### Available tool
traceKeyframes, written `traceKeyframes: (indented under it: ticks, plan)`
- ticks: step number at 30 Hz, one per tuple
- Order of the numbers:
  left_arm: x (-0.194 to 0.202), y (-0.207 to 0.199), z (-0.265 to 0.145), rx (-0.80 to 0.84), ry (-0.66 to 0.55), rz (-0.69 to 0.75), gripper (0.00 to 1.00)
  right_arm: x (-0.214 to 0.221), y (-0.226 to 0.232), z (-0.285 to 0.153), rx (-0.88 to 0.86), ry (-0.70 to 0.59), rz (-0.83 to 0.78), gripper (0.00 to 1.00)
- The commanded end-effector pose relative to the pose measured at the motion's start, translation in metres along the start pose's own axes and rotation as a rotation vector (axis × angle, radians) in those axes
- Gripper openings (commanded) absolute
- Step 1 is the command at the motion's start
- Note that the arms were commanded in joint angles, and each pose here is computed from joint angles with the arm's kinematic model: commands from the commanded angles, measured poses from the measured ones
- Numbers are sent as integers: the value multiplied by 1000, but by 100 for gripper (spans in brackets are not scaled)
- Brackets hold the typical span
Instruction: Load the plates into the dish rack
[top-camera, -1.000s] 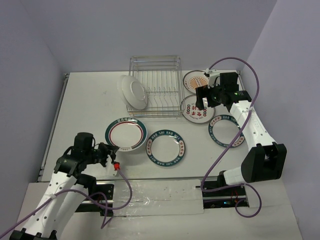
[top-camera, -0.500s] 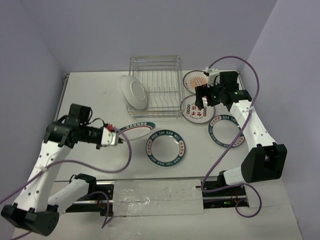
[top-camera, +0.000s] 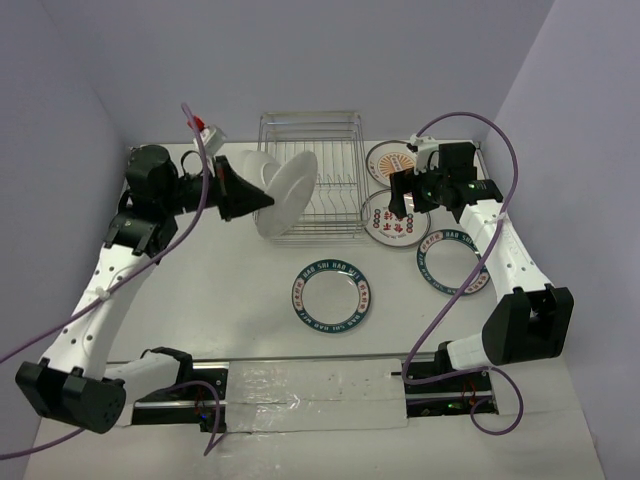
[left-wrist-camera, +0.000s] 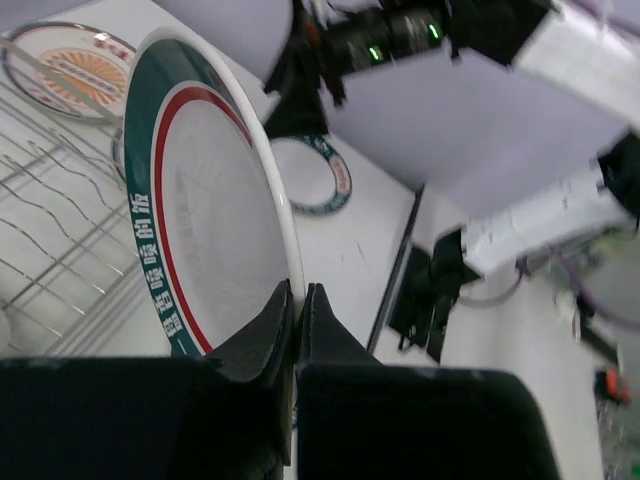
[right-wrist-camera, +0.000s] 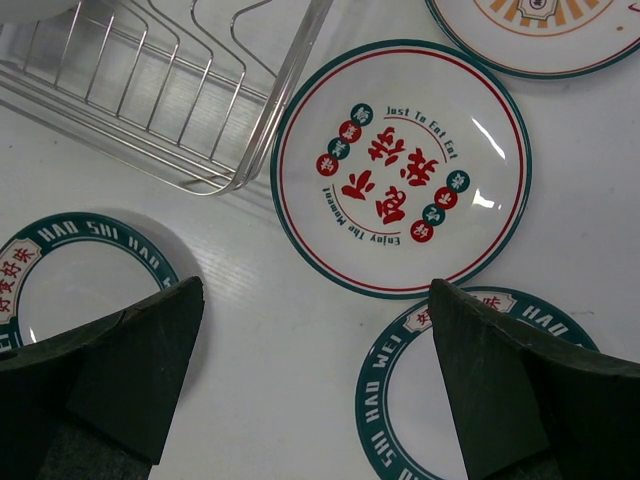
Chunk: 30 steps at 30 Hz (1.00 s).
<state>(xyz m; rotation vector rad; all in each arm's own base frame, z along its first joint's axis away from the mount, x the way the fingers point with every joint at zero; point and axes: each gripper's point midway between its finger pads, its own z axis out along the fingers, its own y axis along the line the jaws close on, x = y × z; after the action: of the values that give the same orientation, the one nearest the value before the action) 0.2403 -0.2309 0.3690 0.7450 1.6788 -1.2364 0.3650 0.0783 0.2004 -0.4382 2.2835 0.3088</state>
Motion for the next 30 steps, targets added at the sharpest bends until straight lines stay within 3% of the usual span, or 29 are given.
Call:
traceKeyframes:
  ticks: [1, 6, 13, 30]
  plan:
    - [-76, 15, 9, -56, -308, -114, 0, -13, 3, 0, -11, -42, 0, 100]
    - [-85, 57, 11, -123, -463, -343, 0, -11, 4, 0, -13, -43, 6, 100]
    - [-78, 111, 19, -163, -458, -469, 0, -9, 7, 1, -31, -36, 11, 100]
    - [-54, 181, 39, -253, -426, -446, 0, 25, 26, 8, -123, 27, 36, 100]
